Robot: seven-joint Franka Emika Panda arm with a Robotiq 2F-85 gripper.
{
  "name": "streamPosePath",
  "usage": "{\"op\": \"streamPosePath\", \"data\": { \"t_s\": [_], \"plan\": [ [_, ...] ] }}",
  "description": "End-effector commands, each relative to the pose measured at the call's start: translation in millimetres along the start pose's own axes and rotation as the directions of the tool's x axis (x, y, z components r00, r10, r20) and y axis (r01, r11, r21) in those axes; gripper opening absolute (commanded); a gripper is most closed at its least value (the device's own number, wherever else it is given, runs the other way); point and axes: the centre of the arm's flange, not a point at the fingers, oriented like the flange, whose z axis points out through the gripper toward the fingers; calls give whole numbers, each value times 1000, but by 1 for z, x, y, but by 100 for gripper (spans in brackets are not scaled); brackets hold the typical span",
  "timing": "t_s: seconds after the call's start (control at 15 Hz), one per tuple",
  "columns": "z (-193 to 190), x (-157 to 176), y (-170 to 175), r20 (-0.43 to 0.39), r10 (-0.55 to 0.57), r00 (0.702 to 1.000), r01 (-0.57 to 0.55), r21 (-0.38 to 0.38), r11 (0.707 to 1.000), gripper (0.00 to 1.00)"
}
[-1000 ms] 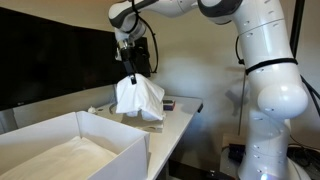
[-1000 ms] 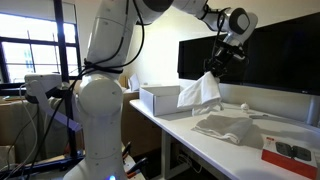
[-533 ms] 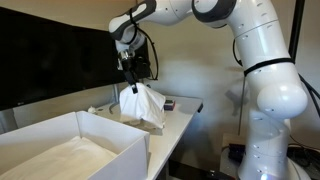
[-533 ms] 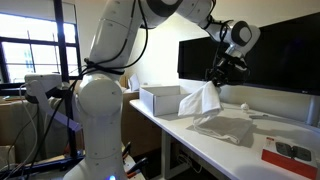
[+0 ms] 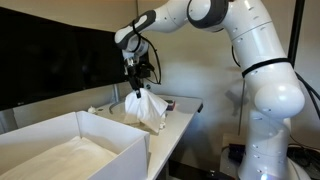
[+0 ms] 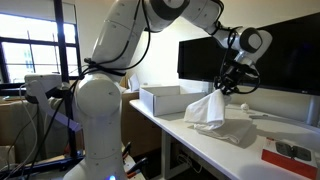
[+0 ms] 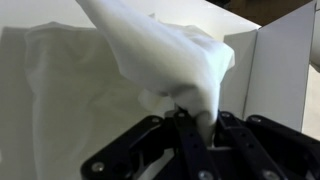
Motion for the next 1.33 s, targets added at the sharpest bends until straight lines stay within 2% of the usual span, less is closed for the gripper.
{"op": "streamPosePath", "data": {
  "t_s": [0.0, 0.33, 0.67, 0.73, 0.8, 1.27],
  "plan": [
    [-7, -14, 23, -35, 61, 998, -62, -24, 998, 8],
    [-5, -20, 55, -45, 105, 993, -106, -29, 994, 7],
    [28, -10, 70, 28, 129, 991, -127, -69, 990, 7],
    [34, -8, 72, 42, 132, 990, -129, -76, 989, 32],
    [39, -5, 72, 61, 137, 989, -131, -86, 988, 46],
    [53, 5, 74, 125, 164, 979, -145, -150, 978, 89]
  ]
}}
